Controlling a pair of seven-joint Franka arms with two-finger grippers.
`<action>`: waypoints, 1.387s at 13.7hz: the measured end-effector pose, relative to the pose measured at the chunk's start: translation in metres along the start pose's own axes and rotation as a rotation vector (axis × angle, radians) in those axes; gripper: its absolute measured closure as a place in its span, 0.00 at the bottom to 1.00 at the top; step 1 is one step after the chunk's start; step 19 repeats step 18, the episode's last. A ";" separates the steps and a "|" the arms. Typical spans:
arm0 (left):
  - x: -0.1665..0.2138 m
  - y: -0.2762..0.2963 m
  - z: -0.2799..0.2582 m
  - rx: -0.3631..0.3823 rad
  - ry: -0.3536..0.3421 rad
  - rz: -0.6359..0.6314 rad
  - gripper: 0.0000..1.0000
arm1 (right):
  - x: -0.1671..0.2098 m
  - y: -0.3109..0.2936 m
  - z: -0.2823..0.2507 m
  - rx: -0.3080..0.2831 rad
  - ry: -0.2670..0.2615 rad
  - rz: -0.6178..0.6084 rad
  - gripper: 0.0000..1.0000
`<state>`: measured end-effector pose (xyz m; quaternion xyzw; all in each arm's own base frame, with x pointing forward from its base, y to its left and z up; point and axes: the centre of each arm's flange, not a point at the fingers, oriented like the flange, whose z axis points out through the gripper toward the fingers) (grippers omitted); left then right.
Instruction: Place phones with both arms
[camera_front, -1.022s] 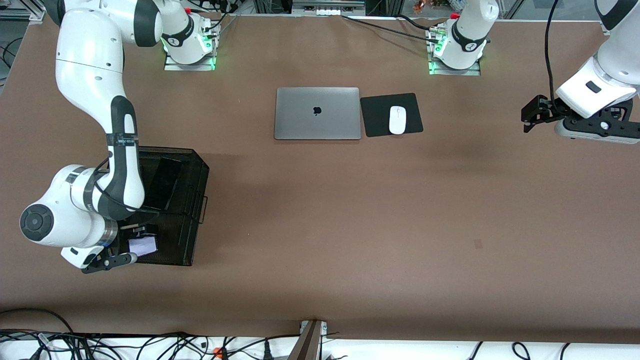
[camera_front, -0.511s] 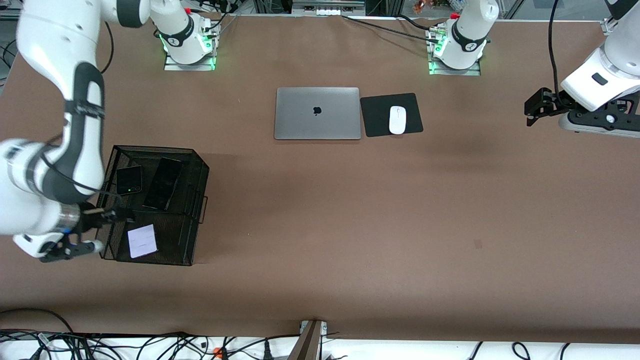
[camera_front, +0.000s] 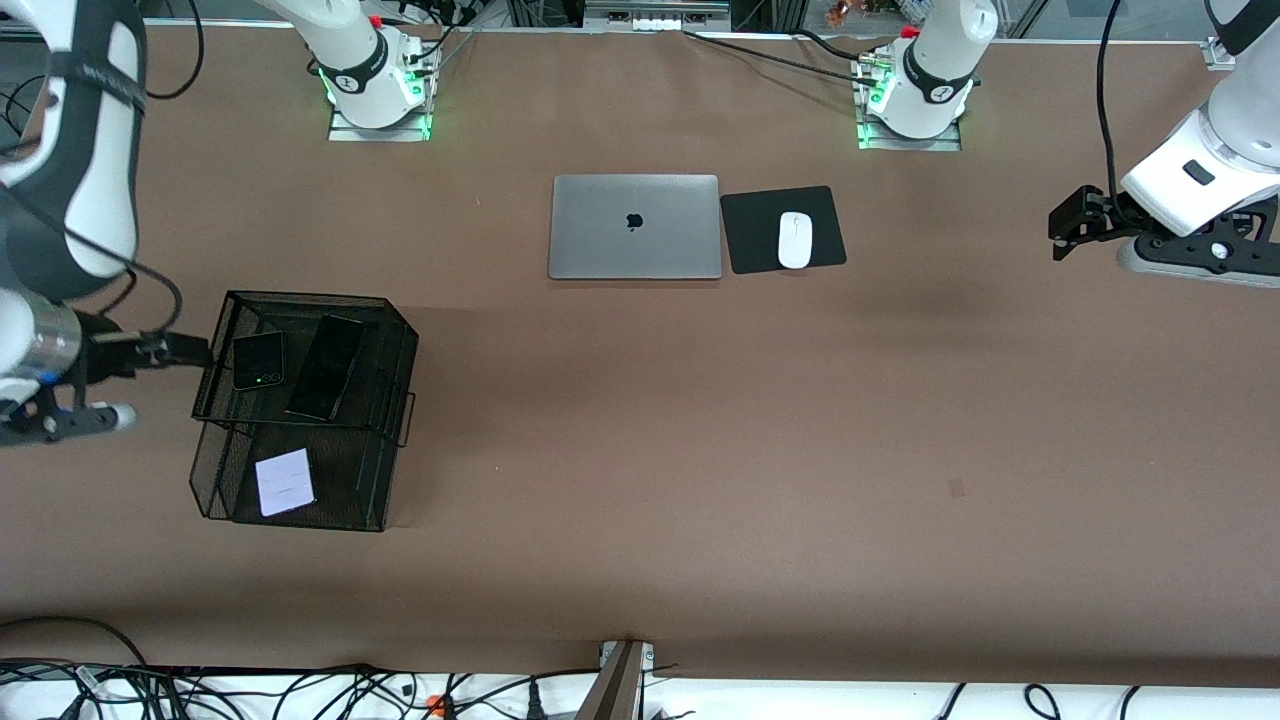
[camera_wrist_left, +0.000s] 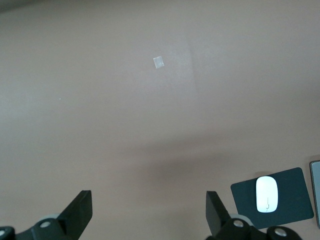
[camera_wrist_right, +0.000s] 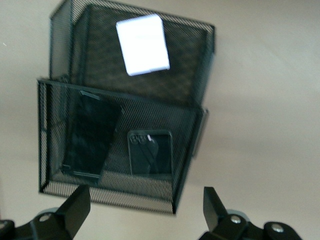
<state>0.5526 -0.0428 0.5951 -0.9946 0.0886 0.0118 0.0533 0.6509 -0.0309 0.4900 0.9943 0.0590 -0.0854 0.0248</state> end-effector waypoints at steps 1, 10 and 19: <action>0.001 0.000 -0.001 0.000 0.002 0.001 0.00 | -0.015 -0.005 -0.008 -0.013 0.001 0.022 0.00; 0.002 0.001 -0.002 0.000 0.006 0.002 0.00 | -0.093 0.014 -0.055 0.053 0.056 0.158 0.00; 0.002 0.001 -0.002 0.000 0.006 0.002 0.00 | -0.099 0.008 -0.057 0.056 0.038 0.153 0.00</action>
